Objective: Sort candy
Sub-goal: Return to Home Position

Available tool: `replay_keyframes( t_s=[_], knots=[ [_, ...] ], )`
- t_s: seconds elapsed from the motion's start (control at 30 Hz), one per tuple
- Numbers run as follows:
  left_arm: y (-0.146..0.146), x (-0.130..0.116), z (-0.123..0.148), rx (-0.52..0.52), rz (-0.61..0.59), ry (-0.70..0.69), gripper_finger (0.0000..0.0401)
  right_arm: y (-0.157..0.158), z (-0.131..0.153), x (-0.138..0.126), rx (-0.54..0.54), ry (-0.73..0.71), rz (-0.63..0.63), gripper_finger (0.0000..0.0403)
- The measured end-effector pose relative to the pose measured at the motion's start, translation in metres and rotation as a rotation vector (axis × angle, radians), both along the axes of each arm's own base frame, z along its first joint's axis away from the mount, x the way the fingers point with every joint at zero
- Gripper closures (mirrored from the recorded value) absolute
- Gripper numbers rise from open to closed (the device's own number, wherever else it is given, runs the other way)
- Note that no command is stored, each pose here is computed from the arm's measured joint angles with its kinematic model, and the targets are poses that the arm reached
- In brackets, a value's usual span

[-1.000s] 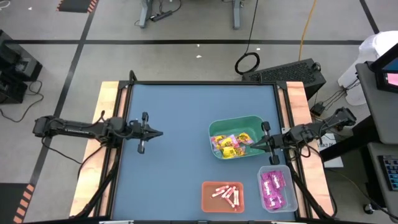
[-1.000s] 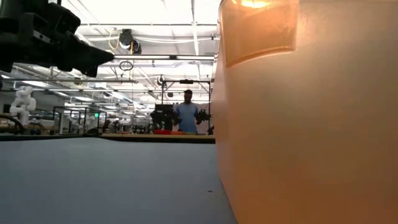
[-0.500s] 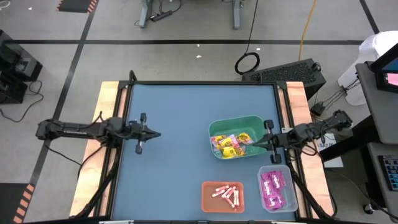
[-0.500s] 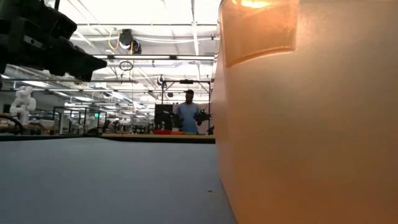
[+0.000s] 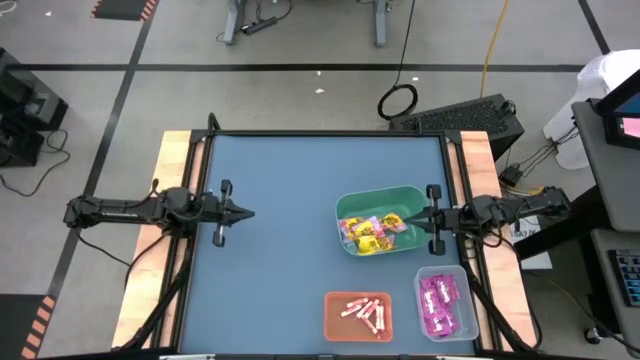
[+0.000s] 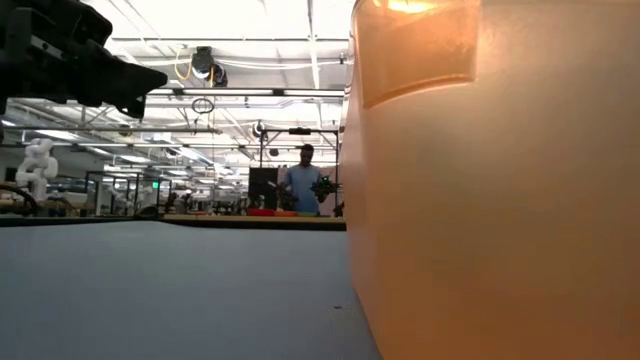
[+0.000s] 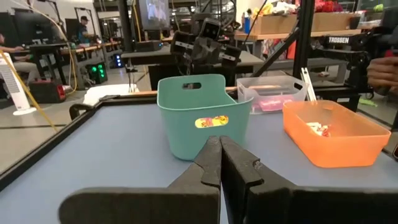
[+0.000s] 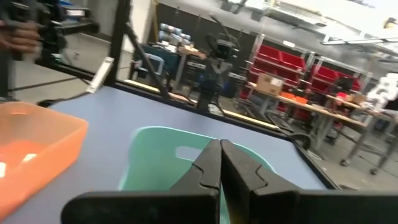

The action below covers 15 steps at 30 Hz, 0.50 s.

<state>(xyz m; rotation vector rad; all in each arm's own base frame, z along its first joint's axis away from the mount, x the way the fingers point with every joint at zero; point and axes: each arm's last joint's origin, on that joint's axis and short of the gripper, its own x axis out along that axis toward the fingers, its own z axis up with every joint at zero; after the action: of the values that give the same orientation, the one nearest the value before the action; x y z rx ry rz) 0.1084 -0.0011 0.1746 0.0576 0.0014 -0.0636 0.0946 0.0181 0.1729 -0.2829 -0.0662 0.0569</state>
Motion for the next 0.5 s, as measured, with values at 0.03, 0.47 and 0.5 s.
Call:
replay_keyframes(
  t_s=[0.03, 0.47, 0.5],
  knots=[
    [0.0000, -0.0001, 0.0001, 0.000, 0.000, -0.001, 0.0401, -0.0014, 0.0000, 0.0003, -0.001, 0.000, -0.015, 0.0403],
    [0.0001, -0.0001, 0.0002, -0.026, 0.003, 0.000, 0.0401, -0.0095, -0.0022, 0.0017, 0.020, 0.023, 0.012, 0.0403],
    [0.0001, -0.0001, 0.0002, -0.026, 0.004, 0.000, 0.0401, -0.0097, -0.0024, 0.0018, 0.027, 0.026, 0.011, 0.0403]
  ],
)
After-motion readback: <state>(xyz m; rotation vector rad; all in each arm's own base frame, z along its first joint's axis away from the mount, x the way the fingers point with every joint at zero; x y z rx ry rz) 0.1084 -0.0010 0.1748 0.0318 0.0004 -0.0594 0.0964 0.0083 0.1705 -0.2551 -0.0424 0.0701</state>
